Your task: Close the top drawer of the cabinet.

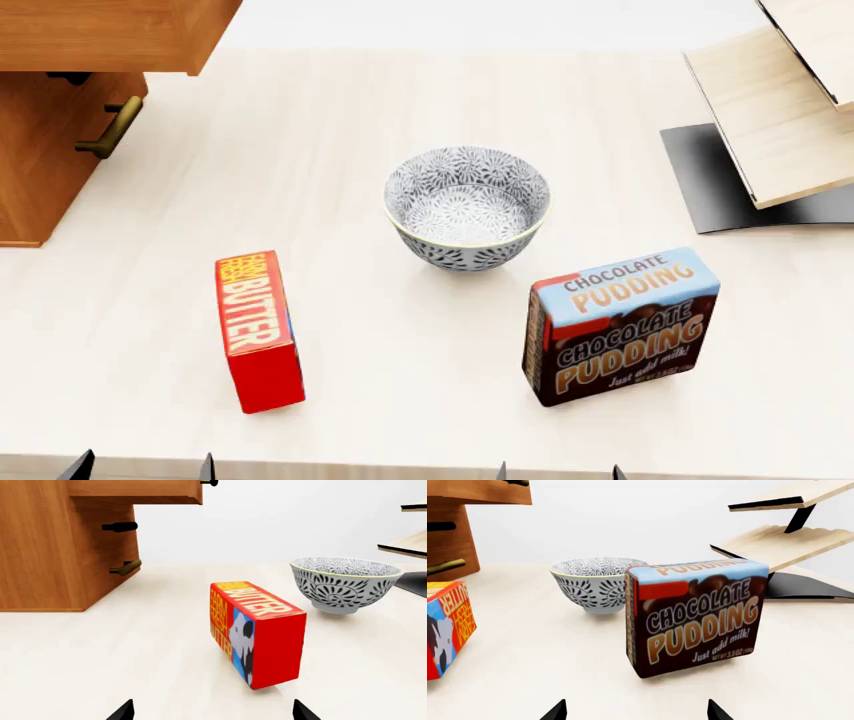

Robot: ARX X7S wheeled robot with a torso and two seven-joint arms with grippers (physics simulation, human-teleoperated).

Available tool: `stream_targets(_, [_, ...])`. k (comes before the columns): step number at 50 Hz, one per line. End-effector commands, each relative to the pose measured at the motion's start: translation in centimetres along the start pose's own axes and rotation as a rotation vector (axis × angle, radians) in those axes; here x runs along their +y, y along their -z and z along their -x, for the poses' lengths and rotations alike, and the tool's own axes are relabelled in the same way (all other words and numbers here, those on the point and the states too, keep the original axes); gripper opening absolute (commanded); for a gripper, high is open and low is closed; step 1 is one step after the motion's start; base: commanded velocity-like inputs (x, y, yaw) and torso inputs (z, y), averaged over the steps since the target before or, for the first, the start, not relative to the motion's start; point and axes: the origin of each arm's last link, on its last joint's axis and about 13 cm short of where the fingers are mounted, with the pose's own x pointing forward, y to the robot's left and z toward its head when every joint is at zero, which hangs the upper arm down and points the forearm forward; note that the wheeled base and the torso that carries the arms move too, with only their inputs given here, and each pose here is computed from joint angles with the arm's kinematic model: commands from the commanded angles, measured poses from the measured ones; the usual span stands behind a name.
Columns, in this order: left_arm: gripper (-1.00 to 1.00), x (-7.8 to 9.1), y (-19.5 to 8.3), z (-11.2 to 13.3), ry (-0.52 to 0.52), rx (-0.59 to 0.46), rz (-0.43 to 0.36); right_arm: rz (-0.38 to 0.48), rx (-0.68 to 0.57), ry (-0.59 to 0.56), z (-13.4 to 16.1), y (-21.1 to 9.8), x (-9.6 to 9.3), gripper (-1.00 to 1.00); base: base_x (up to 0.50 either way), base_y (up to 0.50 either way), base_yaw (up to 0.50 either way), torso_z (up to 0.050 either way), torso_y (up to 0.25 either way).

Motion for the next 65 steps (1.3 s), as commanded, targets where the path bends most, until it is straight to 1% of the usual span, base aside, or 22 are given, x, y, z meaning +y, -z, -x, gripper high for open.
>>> stream_targets(1, [1.0, 0.0, 0.1, -0.1, 0.0, 0.0, 0.0, 0.0, 0.0, 0.0, -0.1, 0.1, 0.0, 1.0, 0.0, 0.0, 0.0, 0.0, 0.0])
stream_targets(15, [1.0, 0.0, 0.0, 0.0, 0.003, 0.002, 0.0, 0.008, 0.007, 0.007, 0.1, 0.0, 0.0, 1.0, 0.0, 0.0, 0.0, 0.0, 0.0])
stream_targets(17, [1.0, 0.0, -0.2, 0.0, 0.004, -0.003, 0.003, 0.025, 0.007, 0.023, 0.0, -0.1, -0.1, 1.0, 0.0, 0.0, 0.0, 0.0, 0.0])
stream_targets(19, [1.0, 0.0, -0.4, 0.1, 0.006, -0.014, 0.009, 0.023, 0.005, 0.023, 0.0, -0.1, -0.1, 1.0, 0.0, 0.0, 0.0, 0.0, 0.0])
stream_targets(22, [1.0, 0.0, -0.6, 0.1, 0.01, -0.036, -0.007, 0.02, 0.001, 0.022, 0.0, -0.1, -0.1, 1.0, 0.0, 0.0, 0.0, 0.0, 0.0])
stream_targets(25, [1.0, 0.0, -1.1, 0.2, 0.015, -0.07, -0.051, 0.026, -0.006, 0.022, 0.0, -0.4, -0.1, 1.0, 0.0, 0.0, 0.0, 0.0, 0.0])
stream_targets(28, [1.0, 0.0, -2.2, 0.4, 0.008, -0.106, -0.062, 0.032, -0.04, 0.033, 0.0, -1.5, -0.1, 1.0, 0.0, 0.0, 0.0, 0.0, 0.0])
stream_targets(31, [1.0, 0.1, -3.3, 0.5, 0.006, -0.136, -0.053, 0.034, -0.086, 0.035, 0.2, -3.2, -0.1, 1.0, 0.0, 0.0, 0.0, 0.0, 0.0])
stream_targets(32, [1.0, 0.0, -4.1, 0.7, 0.012, -0.166, -0.071, 0.037, -0.11, 0.028, 0.3, -4.1, 0.0, 1.0, 0.0, 0.0, 0.0, 0.0, 0.0])
stream_targets(35, [1.0, -0.1, -5.5, 0.9, 0.017, -0.205, -0.083, 0.045, -0.164, 0.013, 0.7, -6.1, 0.4, 1.0, 0.0, 0.0, 0.0, 0.0, 0.0])
stream_targets(36, [1.0, -0.2, -6.3, 1.0, 0.027, -0.231, -0.094, 0.045, -0.164, 0.013, 0.7, -6.1, 0.4, 1.0, 0.0, 0.0, 0.0, 0.0, 0.0])
stream_targets(37, [1.0, -0.3, -6.9, 1.2, 0.029, -0.249, -0.09, 0.041, -0.221, 0.005, 0.8, -8.1, 0.5, 1.0, 0.0, 0.0, 0.0, 0.0, 0.0])
stream_targets(40, [1.0, -0.3, -8.5, 1.6, 0.037, -0.29, -0.1, 0.034, -0.271, 0.005, 1.2, -10.0, 0.5, 1.0, 0.0, 0.0, 0.0, 0.0, 0.0])
stream_targets(46, [1.0, -0.3, -11.9, 2.2, 0.035, -0.384, -0.104, 0.028, -0.326, 0.012, 1.9, -12.2, 0.3, 1.0, 0.0, 0.0, 0.0, 0.0, 0.0])
stream_targets(50, [1.0, -0.4, -12.5, 2.4, 0.041, -0.401, -0.106, 0.028, -0.341, 0.013, 2.0, -12.6, 0.3, 1.0, 0.0, 0.0, 0.0, 0.0, 0.0])
stream_targets(51, [1.0, -0.3, -12.6, 2.5, 0.042, -0.402, -0.099, 0.018, -0.357, 0.026, 2.1, -12.8, 0.3, 1.0, 0.0, 0.0, 0.0, 0.0, 0.0])
stream_targets(52, [1.0, -0.4, -12.7, 2.6, 0.046, -0.402, -0.07, 0.015, -0.362, 0.025, 2.1, -13.0, 0.3, 1.0, 0.0, 0.0, 0.0, 0.0, 0.0])
stream_targets(54, [1.0, -0.4, -12.8, 2.7, 0.048, -0.404, -0.084, 0.02, -0.371, 0.028, 2.1, -13.2, 0.3, 1.0, 0.0, 0.0, 0.0, 0.0, 0.0])
stream_targets(60, [1.0, -0.4, -12.9, 2.6, 0.045, -0.409, -0.084, 0.042, -0.369, 0.031, 2.1, -13.3, 0.3, 1.0, 0.0, 0.0, 0.0, 0.0, 0.0])
stream_targets(65, [1.0, -0.5, -13.1, 2.6, 0.048, -0.413, -0.088, 0.035, -0.355, 0.024, 2.1, -13.4, 0.4, 1.0, 0.0, 0.0, 0.0, 0.0, 0.0])
